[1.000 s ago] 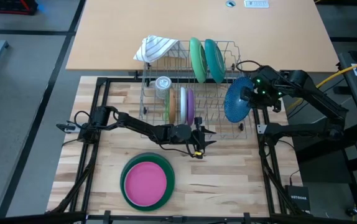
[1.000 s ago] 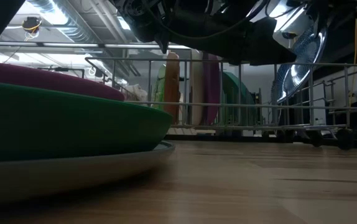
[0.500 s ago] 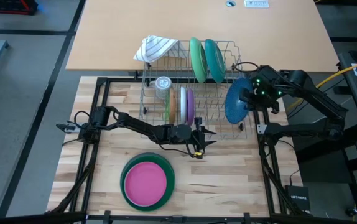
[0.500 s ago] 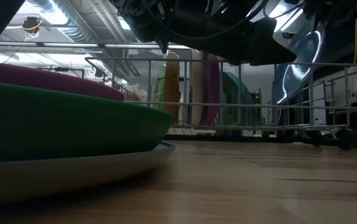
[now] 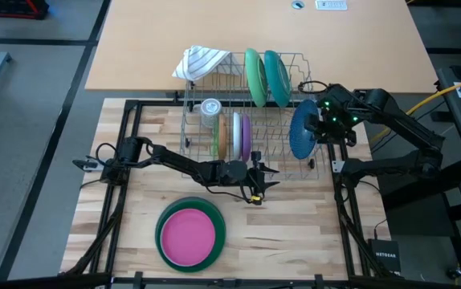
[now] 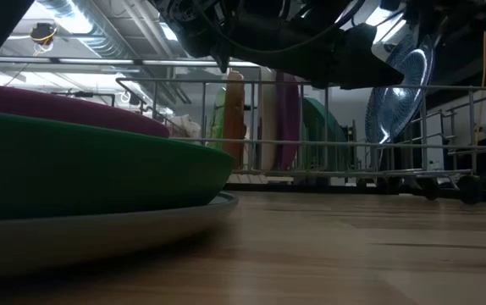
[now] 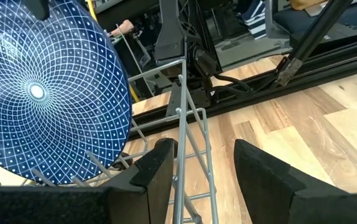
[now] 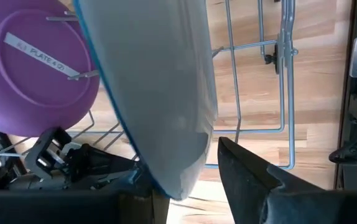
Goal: Sort dishes
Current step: Put the blue patterned plate in the dishwasher rack
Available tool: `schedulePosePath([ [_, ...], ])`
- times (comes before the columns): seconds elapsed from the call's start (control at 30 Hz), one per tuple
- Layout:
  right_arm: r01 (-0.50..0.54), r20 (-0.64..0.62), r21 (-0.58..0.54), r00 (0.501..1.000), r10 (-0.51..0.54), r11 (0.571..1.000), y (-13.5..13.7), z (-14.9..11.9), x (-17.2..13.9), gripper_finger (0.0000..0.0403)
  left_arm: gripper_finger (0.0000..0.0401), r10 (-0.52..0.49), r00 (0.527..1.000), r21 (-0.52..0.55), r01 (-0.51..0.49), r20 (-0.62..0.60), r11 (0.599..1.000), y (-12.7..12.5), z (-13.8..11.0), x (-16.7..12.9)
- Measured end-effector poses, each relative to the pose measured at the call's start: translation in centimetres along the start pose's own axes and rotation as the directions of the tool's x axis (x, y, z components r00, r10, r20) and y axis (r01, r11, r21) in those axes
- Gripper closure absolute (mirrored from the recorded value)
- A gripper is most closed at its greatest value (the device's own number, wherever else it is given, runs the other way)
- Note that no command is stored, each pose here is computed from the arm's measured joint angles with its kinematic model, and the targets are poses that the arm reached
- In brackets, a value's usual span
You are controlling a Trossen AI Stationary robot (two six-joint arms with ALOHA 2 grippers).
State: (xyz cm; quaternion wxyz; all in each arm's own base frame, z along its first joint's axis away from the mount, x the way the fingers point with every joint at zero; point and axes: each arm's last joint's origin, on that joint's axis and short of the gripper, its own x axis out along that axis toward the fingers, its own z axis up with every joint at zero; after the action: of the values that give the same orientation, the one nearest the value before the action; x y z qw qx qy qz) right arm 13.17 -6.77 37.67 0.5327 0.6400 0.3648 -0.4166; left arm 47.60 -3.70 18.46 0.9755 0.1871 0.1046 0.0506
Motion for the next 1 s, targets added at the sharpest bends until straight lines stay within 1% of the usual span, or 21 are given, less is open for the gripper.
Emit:
schedulePosePath([
  [0.13,0.011,-0.022,0.004,1.000,-0.011,1.000,0.7,0.3,0.6,0.0272,0.0245,0.000,1.000,0.000,0.000,0.000,1.000,0.0,0.0,0.0],
  [0.27,0.044,-0.034,0.011,0.998,-0.044,0.999,1.3,0.7,1.4,0.0272,0.0245,0.000,1.000,0.000,0.000,0.001,1.000,0.0,0.0,0.0],
  [0.57,0.101,-0.058,0.021,0.993,-0.100,0.995,2.0,1.1,2.5,0.0301,0.0245,0.000,1.000,0.000,0.000,0.000,1.000,0.0,0.0,0.0],
  [0.77,0.097,-0.082,0.025,0.992,-0.095,0.995,2.2,1.2,2.6,0.0301,0.0245,0.000,1.000,0.000,0.000,0.000,1.000,0.0,0.0,0.0],
  [0.9,0.092,-0.104,0.071,0.991,-0.085,0.993,2.2,1.1,2.6,0.0301,0.0245,0.000,1.000,0.000,0.000,0.000,1.000,0.0,0.0,0.0],
  [1.0,0.090,-0.109,0.074,0.991,-0.082,0.993,2.2,1.1,2.6,0.0300,0.0245,0.001,1.000,0.000,-0.001,0.000,1.000,0.0,0.0,0.0],
])
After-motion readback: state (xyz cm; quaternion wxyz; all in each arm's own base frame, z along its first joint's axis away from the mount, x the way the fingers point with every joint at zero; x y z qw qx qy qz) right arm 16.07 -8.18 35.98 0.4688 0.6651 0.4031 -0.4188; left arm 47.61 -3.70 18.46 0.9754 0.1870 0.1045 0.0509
